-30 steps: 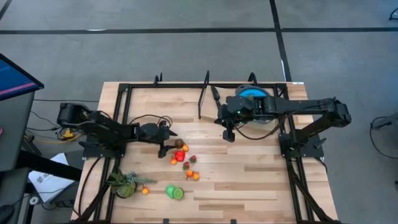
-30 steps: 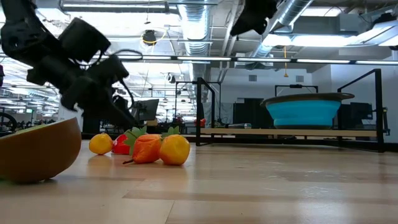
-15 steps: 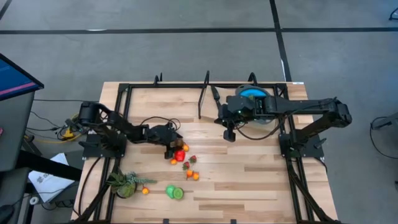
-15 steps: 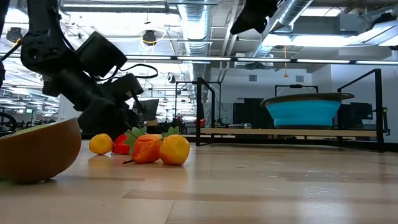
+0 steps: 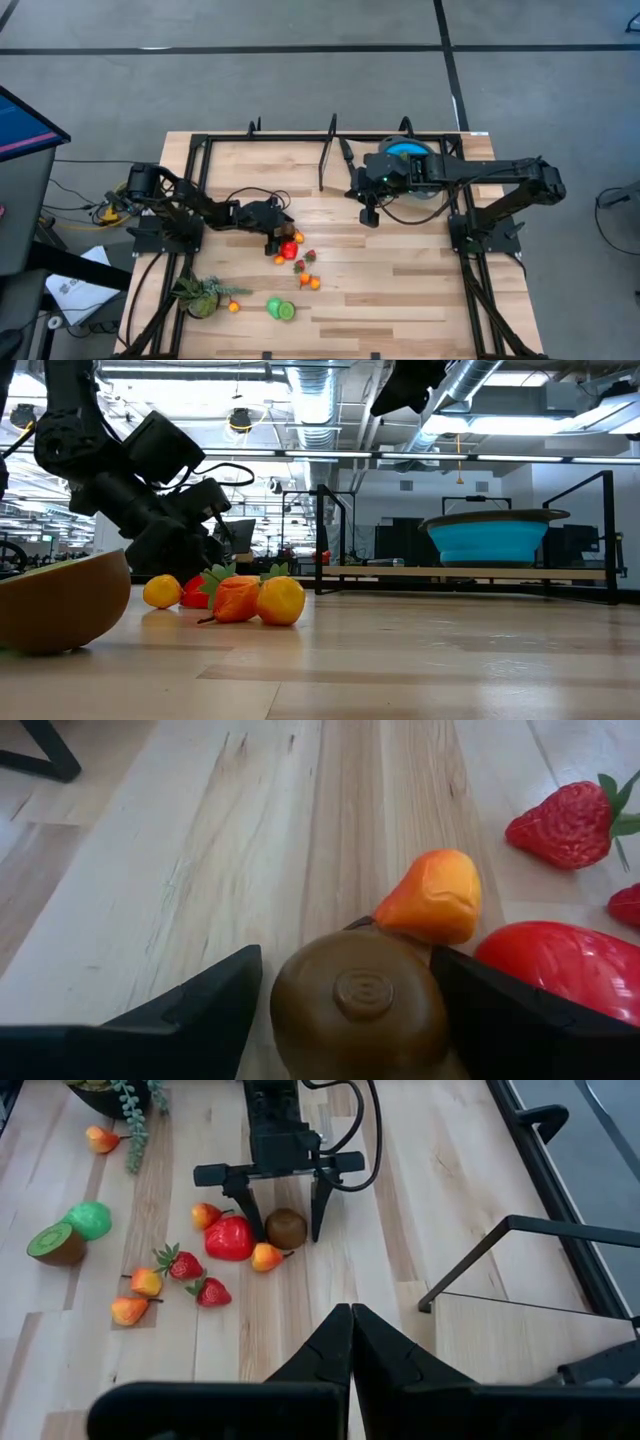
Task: Pick & Place Fruit
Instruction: Put the half brown kiwi into the blue colander
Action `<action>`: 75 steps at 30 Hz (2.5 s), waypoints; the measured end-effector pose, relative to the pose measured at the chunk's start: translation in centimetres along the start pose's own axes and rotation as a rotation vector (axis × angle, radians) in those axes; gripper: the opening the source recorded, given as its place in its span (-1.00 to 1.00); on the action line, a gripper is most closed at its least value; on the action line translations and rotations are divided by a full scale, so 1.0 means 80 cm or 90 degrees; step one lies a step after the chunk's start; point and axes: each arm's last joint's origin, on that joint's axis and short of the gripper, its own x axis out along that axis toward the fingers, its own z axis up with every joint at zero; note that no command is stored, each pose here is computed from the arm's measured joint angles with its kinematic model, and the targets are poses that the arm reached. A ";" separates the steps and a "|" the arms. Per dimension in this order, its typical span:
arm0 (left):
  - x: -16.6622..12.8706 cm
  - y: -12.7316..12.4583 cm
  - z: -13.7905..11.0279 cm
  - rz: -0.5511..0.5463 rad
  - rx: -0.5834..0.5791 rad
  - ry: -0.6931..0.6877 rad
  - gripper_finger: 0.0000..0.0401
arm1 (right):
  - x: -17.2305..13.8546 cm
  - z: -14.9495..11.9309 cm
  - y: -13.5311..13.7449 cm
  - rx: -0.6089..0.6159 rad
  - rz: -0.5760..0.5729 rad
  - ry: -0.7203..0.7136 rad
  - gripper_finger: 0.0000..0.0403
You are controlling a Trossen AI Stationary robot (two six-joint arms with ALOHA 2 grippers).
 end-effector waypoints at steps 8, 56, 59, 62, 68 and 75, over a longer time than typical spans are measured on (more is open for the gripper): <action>0.000 0.000 -0.004 0.000 -0.002 0.020 0.38 | 0.000 -0.001 0.000 0.000 0.000 0.003 -1.00; -0.051 0.022 0.072 -0.020 -0.218 -0.250 0.12 | 0.001 -0.002 -0.026 -0.212 -0.030 0.013 -1.00; -0.075 0.028 0.090 -0.026 -0.266 -0.320 0.13 | 0.001 0.000 -0.033 -0.231 -0.040 0.007 -1.00; -0.098 0.031 0.104 -0.038 -0.289 -0.383 0.17 | 0.001 0.002 -0.038 -0.256 -0.051 -0.006 -1.00; -0.136 0.029 0.122 -0.063 -0.293 -0.480 0.13 | 0.008 0.016 -0.042 -0.310 -0.077 -0.068 -1.00; -0.150 0.028 0.126 -0.084 -0.284 -0.506 0.18 | 0.043 0.037 -0.026 -0.441 -0.101 -0.156 -0.84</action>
